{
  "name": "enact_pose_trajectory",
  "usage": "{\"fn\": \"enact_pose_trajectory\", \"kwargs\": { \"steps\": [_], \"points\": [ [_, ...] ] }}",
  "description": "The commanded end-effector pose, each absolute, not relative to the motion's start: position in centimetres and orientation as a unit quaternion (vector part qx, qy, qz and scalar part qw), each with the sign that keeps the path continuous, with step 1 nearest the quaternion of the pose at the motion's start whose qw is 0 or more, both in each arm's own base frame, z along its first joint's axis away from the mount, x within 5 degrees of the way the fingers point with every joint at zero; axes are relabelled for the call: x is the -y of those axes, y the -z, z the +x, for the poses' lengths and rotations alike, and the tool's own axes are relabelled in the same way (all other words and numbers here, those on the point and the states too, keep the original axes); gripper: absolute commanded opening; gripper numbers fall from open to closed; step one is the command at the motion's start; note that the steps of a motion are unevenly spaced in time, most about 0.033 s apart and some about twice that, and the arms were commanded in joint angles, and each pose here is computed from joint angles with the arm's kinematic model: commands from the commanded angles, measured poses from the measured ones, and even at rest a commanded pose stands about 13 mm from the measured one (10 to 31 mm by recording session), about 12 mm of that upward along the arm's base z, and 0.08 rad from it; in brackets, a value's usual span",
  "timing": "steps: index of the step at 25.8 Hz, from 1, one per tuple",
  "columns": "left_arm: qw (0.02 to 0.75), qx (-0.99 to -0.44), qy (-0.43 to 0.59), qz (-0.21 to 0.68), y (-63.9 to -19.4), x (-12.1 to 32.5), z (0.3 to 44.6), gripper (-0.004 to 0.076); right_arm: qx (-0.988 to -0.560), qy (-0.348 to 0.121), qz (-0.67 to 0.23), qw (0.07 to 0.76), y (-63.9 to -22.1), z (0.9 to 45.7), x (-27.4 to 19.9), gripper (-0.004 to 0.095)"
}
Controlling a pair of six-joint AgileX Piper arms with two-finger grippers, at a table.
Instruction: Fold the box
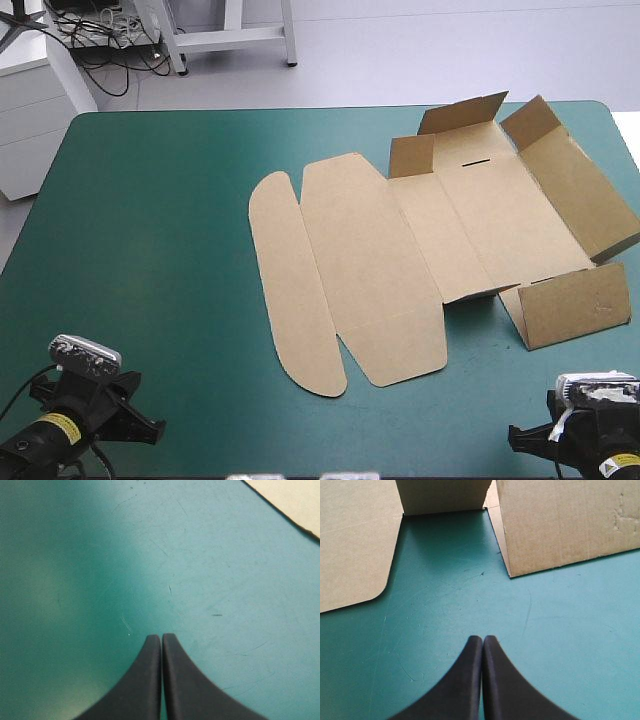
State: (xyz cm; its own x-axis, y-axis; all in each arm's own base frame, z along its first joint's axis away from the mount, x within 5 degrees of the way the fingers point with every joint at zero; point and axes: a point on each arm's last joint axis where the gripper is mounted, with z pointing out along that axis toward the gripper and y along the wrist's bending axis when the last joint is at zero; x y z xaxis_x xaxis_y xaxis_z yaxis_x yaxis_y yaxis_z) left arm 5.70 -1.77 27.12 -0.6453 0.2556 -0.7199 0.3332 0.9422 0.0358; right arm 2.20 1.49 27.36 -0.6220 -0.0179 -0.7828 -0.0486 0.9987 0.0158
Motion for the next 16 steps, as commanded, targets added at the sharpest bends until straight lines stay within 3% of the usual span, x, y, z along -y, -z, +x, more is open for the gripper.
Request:
{"fn": "enact_pose_trajectory", "kwargs": {
  "steps": [1, 16],
  "points": [
    [0.423, -0.890, 0.061, 0.157, -28.47, 2.00, 6.13, -0.0010, -0.886, -0.015, -0.019, 0.462, -28.38, 2.57, -1.45, -0.0020],
    [0.423, -0.890, 0.061, 0.157, -28.47, 2.00, 6.13, -0.0010, -0.887, -0.030, 0.010, 0.460, -28.78, 2.70, -1.41, -0.0020]
  ]
}}
